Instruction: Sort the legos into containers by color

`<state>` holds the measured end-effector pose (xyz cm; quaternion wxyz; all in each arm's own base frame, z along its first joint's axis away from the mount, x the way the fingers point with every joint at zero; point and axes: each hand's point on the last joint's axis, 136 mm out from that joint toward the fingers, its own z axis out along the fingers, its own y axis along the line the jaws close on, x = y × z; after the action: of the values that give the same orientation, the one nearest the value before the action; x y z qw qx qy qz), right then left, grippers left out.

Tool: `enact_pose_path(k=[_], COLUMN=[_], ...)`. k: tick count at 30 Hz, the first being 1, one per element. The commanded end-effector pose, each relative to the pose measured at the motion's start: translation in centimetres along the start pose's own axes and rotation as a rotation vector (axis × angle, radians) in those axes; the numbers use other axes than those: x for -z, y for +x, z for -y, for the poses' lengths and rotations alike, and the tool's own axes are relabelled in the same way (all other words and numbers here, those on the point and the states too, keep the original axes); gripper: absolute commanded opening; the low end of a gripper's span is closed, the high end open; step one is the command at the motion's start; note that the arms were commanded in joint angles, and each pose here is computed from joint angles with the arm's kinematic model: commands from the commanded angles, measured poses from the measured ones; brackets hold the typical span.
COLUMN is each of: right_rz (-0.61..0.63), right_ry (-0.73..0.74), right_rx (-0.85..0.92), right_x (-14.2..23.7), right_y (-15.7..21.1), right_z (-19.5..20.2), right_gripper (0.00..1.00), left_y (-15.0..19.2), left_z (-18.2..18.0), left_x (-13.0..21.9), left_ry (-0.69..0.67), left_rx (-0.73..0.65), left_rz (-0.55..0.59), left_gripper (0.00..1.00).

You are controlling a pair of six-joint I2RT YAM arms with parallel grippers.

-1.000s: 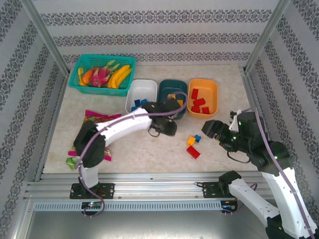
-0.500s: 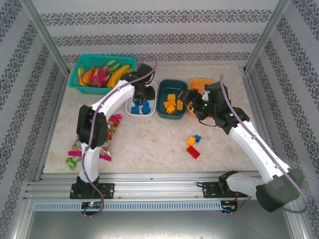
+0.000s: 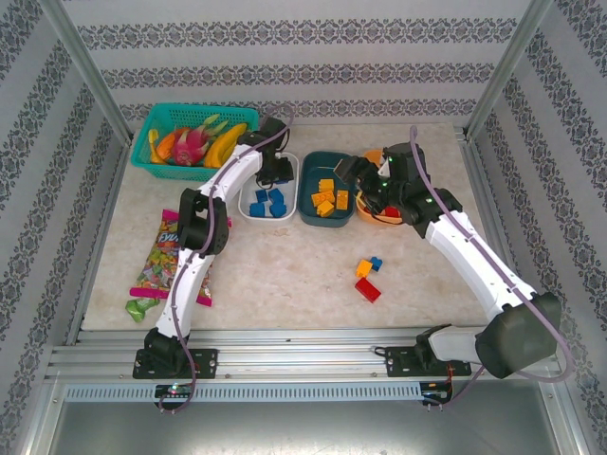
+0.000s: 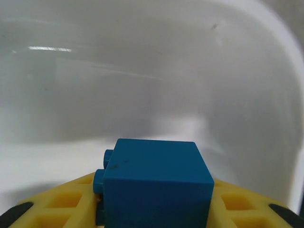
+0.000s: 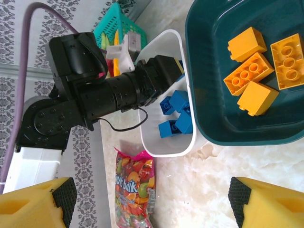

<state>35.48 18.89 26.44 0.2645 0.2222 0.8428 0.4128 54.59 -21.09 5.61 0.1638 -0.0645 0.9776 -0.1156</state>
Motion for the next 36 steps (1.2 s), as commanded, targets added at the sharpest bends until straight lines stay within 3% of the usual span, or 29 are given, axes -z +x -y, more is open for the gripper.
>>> enact_pose_path(k=[1,9,13,17,20,26,30,36], right_rz=[0.003,0.008,0.023,0.072,0.079,0.042,-0.017,-0.077], right_ry=[-0.009,0.037,0.057,0.085,0.150,0.291,0.421,0.574], right_rx=[-0.007,0.014,0.055,0.117,0.166,0.190,0.167,0.106], right_x=[0.1,0.4,1.5,4.0,6.2,11.1,14.3,17.2], right_y=[-0.6,-0.8,-1.1,-1.4,-0.8,2.5,5.5,8.8], right_z=[-0.3,0.4,0.0,-0.1,1.1,5.4,9.3,14.2], right_gripper=[0.85,0.86,0.86,0.85,0.85,0.84,0.82,0.80], left_y=[0.9,-0.1,-0.8,-1.4,-0.2,7.6,15.1,23.6], left_z=[0.4,1.1,1.5,3.2,5.1,11.7,15.9,19.1], left_x=[0.1,2.4,5.2,10.1,13.4,16.2,15.6,12.9], left_ry=[0.032,0.052,0.052,0.061,0.071,0.205,0.265,0.304], left_rx=[-0.002,-0.010,-0.011,-0.041,-0.090,-0.246,-0.379,-0.485], left_rz=[-0.051,-0.011,0.031,0.119,0.155,0.096,0.013,-0.083], left_gripper=[0.47,0.70,0.72,0.73,0.75,0.76,0.77,0.76])
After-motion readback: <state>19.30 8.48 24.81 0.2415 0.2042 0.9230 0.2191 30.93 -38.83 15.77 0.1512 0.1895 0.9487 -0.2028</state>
